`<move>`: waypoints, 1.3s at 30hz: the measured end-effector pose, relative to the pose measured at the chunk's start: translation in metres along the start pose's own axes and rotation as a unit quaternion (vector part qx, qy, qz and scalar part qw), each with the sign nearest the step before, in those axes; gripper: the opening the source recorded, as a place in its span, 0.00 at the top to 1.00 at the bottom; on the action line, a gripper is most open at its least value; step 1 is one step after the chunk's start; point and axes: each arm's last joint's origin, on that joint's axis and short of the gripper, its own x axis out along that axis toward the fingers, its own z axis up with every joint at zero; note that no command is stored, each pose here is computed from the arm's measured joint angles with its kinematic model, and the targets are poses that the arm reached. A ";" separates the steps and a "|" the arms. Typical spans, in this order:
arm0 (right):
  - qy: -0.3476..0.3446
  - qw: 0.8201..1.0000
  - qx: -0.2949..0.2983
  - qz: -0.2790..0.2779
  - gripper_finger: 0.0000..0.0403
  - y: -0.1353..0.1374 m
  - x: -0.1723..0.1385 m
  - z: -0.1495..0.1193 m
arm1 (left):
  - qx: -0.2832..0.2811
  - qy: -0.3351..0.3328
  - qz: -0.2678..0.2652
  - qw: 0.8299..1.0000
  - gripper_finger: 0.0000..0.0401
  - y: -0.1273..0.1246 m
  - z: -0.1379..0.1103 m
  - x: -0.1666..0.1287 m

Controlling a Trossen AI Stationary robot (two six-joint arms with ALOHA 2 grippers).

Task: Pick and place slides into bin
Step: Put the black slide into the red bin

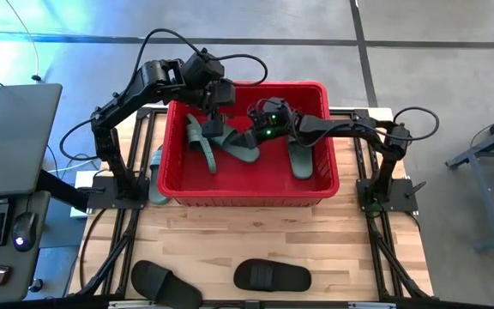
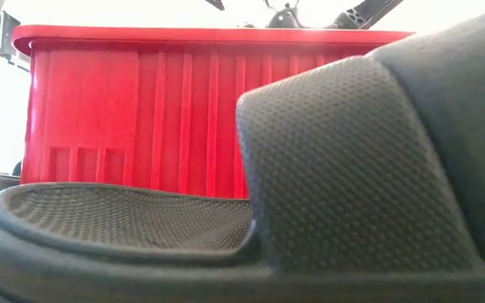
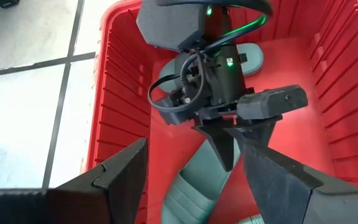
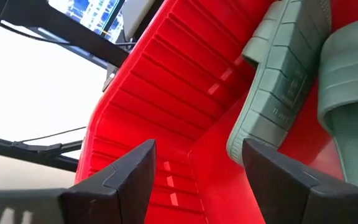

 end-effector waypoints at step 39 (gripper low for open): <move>-0.160 0.982 0.047 -0.094 0.43 0.014 0.011 -0.003 | 0.000 0.001 0.002 1.000 0.39 0.000 0.000 0.000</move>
